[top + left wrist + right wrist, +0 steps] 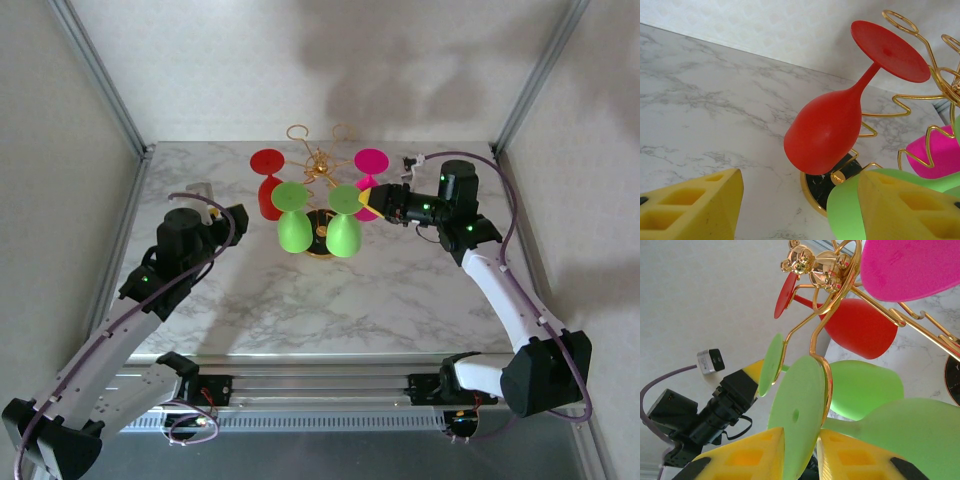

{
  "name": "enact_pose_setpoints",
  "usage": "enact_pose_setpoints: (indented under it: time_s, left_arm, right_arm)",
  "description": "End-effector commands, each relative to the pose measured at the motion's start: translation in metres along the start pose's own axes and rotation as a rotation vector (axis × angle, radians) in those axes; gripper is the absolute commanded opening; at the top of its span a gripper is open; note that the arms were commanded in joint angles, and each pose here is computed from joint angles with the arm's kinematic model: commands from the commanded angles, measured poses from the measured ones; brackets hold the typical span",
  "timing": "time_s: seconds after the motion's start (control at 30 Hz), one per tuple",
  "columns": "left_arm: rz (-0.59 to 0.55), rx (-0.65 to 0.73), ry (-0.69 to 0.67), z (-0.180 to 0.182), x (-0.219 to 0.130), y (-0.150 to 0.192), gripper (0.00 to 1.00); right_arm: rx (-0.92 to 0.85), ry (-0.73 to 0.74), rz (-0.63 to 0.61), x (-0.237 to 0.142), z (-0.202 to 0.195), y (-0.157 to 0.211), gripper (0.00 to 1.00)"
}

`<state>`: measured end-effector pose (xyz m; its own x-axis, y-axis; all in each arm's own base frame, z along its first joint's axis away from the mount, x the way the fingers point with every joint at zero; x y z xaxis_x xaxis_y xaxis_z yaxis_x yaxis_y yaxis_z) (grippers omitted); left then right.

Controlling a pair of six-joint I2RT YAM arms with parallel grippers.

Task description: Take the wine glass off the wine glass rack

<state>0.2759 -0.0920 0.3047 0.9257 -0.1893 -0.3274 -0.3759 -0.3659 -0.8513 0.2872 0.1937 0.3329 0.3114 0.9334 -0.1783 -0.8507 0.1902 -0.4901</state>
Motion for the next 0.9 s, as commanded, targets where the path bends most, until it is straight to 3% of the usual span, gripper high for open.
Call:
enact_pose_setpoints:
  time_s: [0.0, 0.4, 0.87]
  left_arm:
    - [-0.041, 0.008, 0.001, -0.004, -0.008, -0.013, 0.61]
    - [-0.061, 0.008, -0.006, -0.003, -0.013, -0.017, 0.61]
    - [-0.065, 0.013, -0.002, -0.005, -0.016, -0.02, 0.61]
  right_arm:
    - [-0.025, -0.029, 0.014, 0.0, 0.01, 0.001, 0.22]
    - [-0.007, -0.024, 0.018, 0.0, 0.008, 0.002, 0.0]
    - [0.042, -0.085, 0.016, -0.002, 0.026, -0.005, 0.0]
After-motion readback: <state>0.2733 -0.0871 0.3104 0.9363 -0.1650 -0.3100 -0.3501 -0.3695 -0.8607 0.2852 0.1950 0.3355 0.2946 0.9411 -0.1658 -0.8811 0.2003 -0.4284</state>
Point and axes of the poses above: each hand's point on the last joint's axis, 136 mm out from that joint toward the fingers, its own x axis out along the fingers, its own z axis along the line the jaws close on, y = z × x, the point moved 4 cm from there along -x, back along the fingers, and after that the axes turned 2 degrees about -x, right-handed, at the moved point
